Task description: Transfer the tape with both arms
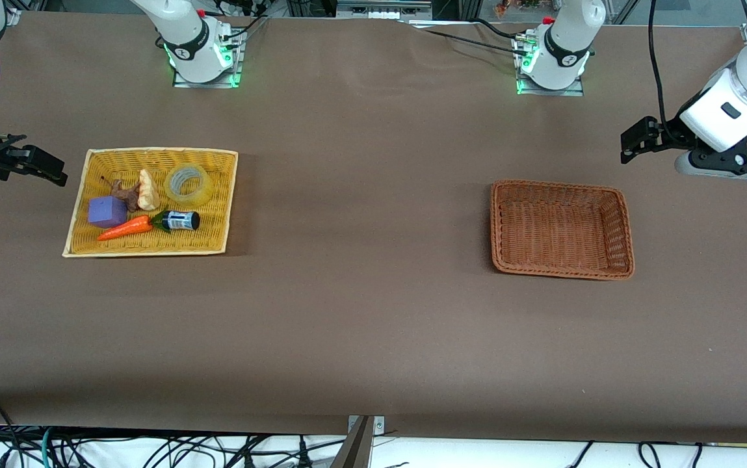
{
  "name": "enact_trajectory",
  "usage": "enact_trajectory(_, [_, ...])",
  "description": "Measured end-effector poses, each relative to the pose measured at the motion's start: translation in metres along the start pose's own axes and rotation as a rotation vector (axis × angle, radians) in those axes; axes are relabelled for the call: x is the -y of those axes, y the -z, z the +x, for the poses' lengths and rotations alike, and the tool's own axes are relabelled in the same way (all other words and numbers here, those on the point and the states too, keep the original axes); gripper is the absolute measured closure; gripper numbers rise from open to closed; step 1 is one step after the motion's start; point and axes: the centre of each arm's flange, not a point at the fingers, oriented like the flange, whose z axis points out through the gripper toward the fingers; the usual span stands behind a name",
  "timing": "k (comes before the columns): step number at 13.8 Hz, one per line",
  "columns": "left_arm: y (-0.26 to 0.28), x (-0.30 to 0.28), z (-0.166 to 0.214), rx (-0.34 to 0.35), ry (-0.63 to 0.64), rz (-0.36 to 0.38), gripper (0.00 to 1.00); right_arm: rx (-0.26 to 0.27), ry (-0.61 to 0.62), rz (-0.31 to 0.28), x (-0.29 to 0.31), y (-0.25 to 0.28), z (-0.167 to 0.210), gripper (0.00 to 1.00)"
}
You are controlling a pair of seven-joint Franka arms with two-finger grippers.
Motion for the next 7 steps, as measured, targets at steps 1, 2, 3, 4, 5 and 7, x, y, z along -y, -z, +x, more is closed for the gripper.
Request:
enact_trajectory(1, [0.0000, 0.0010, 0.0000, 0.000, 0.002, 0.000, 0.00, 0.000, 0.000, 0.000, 0.0003, 0.0000, 0.0000, 0.00])
enact_trajectory(2, [0.0000, 0.0017, 0.0000, 0.000, 0.002, 0.000, 0.00, -0.001, 0.000, 0.000, 0.0001, 0.0003, 0.0000, 0.00])
enact_trajectory(3, [0.0000, 0.0019, 0.0000, 0.000, 0.003, 0.000, 0.00, -0.001, 0.000, 0.000, 0.0002, 0.0007, 0.0000, 0.00])
enact_trajectory(4, [0.0000, 0.0019, 0.0000, 0.000, 0.003, 0.000, 0.00, -0.002, 0.000, 0.000, 0.0000, 0.0011, 0.0001, 0.00])
enact_trajectory(5, [0.0000, 0.0020, 0.0000, 0.000, 0.003, 0.000, 0.00, -0.003, -0.001, 0.000, -0.0002, 0.0015, 0.0001, 0.00])
enact_trajectory(7, [0.0000, 0.0020, 0.0000, 0.000, 0.002, 0.000, 0.00, -0.004, -0.002, 0.000, -0.0009, 0.0018, 0.0002, 0.00])
